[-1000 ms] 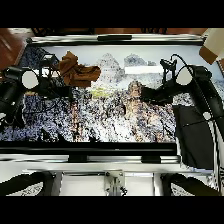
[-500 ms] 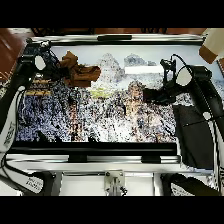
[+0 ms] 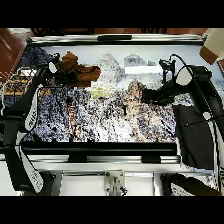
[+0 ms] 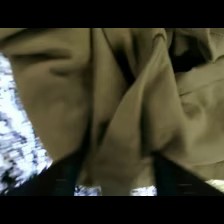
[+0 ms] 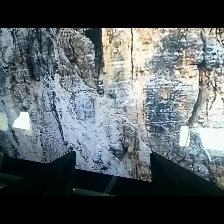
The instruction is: Fold the shirts.
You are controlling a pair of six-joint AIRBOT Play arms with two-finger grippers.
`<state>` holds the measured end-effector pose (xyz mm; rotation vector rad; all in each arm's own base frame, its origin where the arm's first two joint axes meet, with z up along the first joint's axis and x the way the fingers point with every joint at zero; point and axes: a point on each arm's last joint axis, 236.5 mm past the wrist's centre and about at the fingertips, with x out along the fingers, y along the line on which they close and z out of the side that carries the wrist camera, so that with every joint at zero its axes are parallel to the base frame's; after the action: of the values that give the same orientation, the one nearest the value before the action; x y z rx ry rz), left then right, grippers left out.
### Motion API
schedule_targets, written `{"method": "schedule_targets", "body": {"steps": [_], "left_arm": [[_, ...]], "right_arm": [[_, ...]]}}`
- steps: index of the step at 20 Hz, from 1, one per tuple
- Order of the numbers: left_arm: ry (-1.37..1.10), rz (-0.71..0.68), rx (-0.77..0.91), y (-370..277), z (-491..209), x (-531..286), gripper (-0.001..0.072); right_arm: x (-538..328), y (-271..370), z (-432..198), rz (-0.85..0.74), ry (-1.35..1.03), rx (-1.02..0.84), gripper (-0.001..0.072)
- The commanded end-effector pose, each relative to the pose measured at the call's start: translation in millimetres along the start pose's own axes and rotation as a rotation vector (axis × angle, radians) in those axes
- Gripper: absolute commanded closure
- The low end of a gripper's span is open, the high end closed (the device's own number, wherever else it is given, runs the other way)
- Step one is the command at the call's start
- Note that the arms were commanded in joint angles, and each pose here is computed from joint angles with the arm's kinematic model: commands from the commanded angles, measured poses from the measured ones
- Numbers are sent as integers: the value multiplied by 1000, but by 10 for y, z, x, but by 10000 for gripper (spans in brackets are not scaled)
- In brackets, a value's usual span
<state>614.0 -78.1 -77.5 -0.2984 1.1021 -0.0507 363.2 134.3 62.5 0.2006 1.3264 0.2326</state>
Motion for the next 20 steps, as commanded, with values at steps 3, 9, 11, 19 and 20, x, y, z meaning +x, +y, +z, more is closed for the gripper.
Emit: {"method": "schedule_targets", "body": {"steps": [3, 9, 11, 19, 20], "left_arm": [[3, -22, -23, -5, -23, 148, 658], [-187, -80, 58, -387, 539, -932, 675], [-326, -121, 172, -743, 768, -1777, 675], [-603, -382, 498, -2180, -163, -4712, 675], [-551, -401, 536, -2260, -406, -4736, 675]], "right_arm": [[-1, 9, 2, 3, -1, -2, 126], [-58, -36, -340, -18, 144, -10, 225], [-258, 49, -339, -2, 108, -38, 512], [-1492, 38, -523, -51, -185, -140, 20], [-1545, 31, -659, -52, -159, -138, 20]]}}
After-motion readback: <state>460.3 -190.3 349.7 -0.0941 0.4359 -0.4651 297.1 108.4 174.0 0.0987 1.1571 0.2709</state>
